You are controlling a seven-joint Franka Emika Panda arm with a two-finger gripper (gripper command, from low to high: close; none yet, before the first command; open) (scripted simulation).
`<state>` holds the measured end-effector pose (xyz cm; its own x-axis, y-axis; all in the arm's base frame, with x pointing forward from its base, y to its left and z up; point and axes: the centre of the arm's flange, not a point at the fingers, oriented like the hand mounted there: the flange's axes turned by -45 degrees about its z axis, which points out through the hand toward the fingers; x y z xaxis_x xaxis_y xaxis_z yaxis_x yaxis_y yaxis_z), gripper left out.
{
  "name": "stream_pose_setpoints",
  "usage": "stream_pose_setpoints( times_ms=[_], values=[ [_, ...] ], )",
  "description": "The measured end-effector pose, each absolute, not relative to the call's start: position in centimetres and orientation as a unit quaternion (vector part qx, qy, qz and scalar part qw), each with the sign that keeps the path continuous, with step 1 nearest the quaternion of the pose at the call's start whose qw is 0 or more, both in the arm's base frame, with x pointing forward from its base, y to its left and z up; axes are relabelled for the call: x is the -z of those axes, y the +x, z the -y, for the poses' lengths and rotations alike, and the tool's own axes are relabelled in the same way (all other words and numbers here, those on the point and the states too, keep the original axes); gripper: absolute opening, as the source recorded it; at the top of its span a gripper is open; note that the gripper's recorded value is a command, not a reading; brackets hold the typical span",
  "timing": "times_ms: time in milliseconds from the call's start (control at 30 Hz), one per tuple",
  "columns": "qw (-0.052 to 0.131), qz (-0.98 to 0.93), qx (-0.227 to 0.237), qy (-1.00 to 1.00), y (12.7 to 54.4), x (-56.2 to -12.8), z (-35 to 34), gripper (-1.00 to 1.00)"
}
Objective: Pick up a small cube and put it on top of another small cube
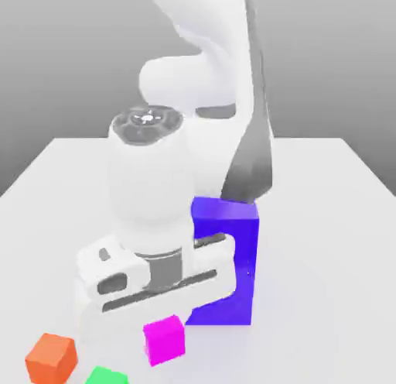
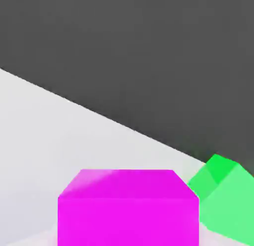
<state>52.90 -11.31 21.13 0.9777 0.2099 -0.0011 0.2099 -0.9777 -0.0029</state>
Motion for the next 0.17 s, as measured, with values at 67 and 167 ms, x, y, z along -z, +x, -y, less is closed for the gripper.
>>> stream_pose_setpoints(
  times_ms=[67, 167],
  values=[
    [0.001, 0.086, 0.0, -0.996, 53.0, -18.6, 12.5, 1.0],
    [0.001, 0.086, 0.0, -0.996, 53.0, -18.6, 12.5, 1.0]
  ],
)
